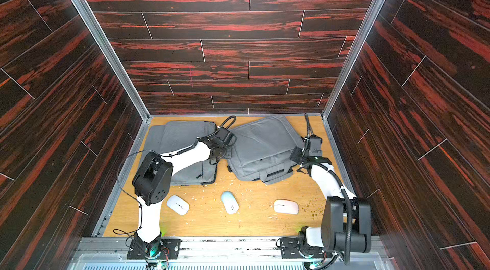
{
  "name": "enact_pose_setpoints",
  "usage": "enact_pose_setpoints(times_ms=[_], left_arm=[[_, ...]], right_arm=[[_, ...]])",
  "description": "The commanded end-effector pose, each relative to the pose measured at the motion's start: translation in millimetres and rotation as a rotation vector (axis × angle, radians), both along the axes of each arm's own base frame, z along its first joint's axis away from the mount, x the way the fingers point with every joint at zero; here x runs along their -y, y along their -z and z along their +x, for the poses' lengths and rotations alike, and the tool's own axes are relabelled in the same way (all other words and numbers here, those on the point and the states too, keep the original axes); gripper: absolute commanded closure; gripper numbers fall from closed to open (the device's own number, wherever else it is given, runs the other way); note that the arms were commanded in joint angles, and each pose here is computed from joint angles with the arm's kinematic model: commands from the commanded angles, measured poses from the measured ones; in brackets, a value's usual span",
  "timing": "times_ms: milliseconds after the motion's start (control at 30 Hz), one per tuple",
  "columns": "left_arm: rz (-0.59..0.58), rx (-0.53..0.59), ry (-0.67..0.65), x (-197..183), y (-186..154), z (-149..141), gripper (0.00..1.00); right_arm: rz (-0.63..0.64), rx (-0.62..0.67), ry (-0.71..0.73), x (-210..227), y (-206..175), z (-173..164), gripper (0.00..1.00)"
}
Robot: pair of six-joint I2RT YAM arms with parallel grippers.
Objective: Put the mouse into the laptop bag
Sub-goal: Adjust the zippered laptop bag at the center of the board.
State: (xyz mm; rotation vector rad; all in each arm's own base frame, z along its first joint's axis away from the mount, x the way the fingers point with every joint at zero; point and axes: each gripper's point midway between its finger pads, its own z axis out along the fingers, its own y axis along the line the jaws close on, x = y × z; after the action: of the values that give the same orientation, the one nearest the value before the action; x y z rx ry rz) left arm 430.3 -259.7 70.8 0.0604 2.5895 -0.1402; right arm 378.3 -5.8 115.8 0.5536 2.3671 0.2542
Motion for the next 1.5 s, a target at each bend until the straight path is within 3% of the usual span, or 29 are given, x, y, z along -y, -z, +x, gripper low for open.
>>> enact_pose_setpoints(times_ms=[0, 200, 400, 567, 700, 800, 867, 900, 1267, 1467], left_arm=[[-0.025, 0.009, 0.023, 1, -31, -15, 0.42], [-0.050, 0.006, 0.049, 9, -43, -45, 0.28], [-0.056, -0.067, 0.070, 18, -18, -84, 0.20], [-0.079, -0.097, 0.066, 29, 0, -81, 0.16], [-0.113, -0.090, 0.098, 50, -1, -66, 0.16], [-0.117, -0.076, 0.114, 58, -1, -57, 0.16], [-0.112, -0.063, 0.120, 62, 0, -51, 0.16], [-0.112, -0.061, 0.122, 63, 1, -49, 0.16], [-0.141, -0.041, 0.144, 70, 9, -15, 0.18], [-0.136, -0.021, 0.178, 77, 6, 0, 0.18]], right_arm=[[0.025, 0.015, 0.010, 8, -1, 17, 0.35], [0.037, -0.018, 0.020, 17, 16, 44, 0.35], [0.108, -0.005, 0.037, 29, 31, 61, 0.35], [0.199, -0.006, -0.008, 16, 43, 67, 0.40], [0.273, 0.009, -0.045, 1, 50, 61, 0.49], [0.305, 0.008, -0.064, -6, 54, 54, 0.68], [0.315, 0.004, -0.061, -8, 57, 47, 0.95], [0.316, 0.005, -0.059, -8, 58, 43, 1.00], [0.439, -0.046, -0.029, -43, 71, -52, 1.00], [0.335, -0.136, -0.190, -103, 65, -91, 1.00]])
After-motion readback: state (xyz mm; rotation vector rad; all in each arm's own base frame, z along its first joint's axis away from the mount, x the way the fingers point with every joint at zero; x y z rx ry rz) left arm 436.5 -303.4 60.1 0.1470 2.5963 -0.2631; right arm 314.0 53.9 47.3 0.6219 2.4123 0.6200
